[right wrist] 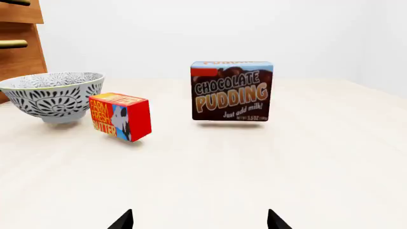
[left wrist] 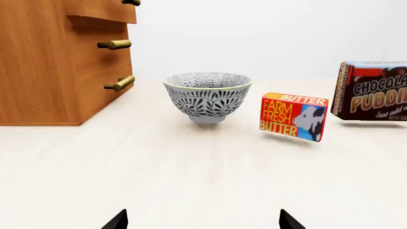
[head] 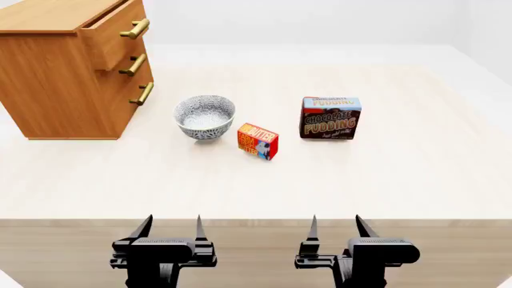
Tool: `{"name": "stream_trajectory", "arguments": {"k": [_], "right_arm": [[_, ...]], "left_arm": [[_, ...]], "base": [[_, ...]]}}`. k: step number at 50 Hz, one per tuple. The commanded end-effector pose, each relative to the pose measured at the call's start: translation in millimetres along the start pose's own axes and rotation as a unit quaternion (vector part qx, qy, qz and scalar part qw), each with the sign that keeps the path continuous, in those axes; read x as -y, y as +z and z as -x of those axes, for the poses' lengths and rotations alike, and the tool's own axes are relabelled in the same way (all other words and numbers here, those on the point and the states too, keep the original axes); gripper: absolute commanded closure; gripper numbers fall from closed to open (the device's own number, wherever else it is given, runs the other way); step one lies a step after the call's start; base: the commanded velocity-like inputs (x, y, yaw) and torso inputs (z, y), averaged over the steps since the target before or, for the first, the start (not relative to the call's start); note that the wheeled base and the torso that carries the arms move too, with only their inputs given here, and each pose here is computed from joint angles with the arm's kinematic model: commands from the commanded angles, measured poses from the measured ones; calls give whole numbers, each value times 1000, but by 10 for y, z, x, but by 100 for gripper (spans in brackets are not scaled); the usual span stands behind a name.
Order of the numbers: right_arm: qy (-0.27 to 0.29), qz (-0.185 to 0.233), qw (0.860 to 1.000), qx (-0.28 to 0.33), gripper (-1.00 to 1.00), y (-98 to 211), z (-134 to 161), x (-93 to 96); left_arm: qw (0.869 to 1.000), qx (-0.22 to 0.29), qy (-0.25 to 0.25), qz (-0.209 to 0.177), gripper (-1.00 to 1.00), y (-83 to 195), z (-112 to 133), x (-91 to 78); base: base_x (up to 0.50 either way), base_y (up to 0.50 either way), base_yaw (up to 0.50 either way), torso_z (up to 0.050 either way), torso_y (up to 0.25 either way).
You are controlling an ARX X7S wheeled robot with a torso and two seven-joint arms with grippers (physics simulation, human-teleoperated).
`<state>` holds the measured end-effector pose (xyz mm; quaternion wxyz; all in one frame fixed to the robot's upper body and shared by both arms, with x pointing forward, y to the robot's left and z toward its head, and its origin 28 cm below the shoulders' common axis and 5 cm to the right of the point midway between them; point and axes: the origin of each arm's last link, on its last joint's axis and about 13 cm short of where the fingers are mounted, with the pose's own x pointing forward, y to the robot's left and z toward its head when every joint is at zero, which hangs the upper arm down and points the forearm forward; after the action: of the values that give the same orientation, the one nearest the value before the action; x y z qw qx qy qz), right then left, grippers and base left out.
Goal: Put the butter at the back in the top drawer of the cabinet and close it.
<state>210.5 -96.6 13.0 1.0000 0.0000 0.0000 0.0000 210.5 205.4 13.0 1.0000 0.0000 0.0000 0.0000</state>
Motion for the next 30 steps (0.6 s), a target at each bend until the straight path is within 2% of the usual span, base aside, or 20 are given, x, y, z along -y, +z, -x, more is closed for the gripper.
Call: {"name": "stream_trajectory", "arguments": {"k": [1, 12, 30], "right_arm": [[0, 0, 1000, -1, -100, -2, -4, -4], [0, 4, 1000, -9, -100, -32, -39, -13], [-2, 8, 1000, -12, -100, -50, -65, -25]], "left_arm": [[1000, -1, 0, 0, -100, -2, -6, -3], [1000, -5, 1, 1, -100, -16, -33, -9], [1000, -7, -2, 2, -100, -17, -53, -8]], "base": [[0, 0, 0, 0, 0], [0, 10, 0, 0, 0], [46, 500, 0, 0, 0]]}}
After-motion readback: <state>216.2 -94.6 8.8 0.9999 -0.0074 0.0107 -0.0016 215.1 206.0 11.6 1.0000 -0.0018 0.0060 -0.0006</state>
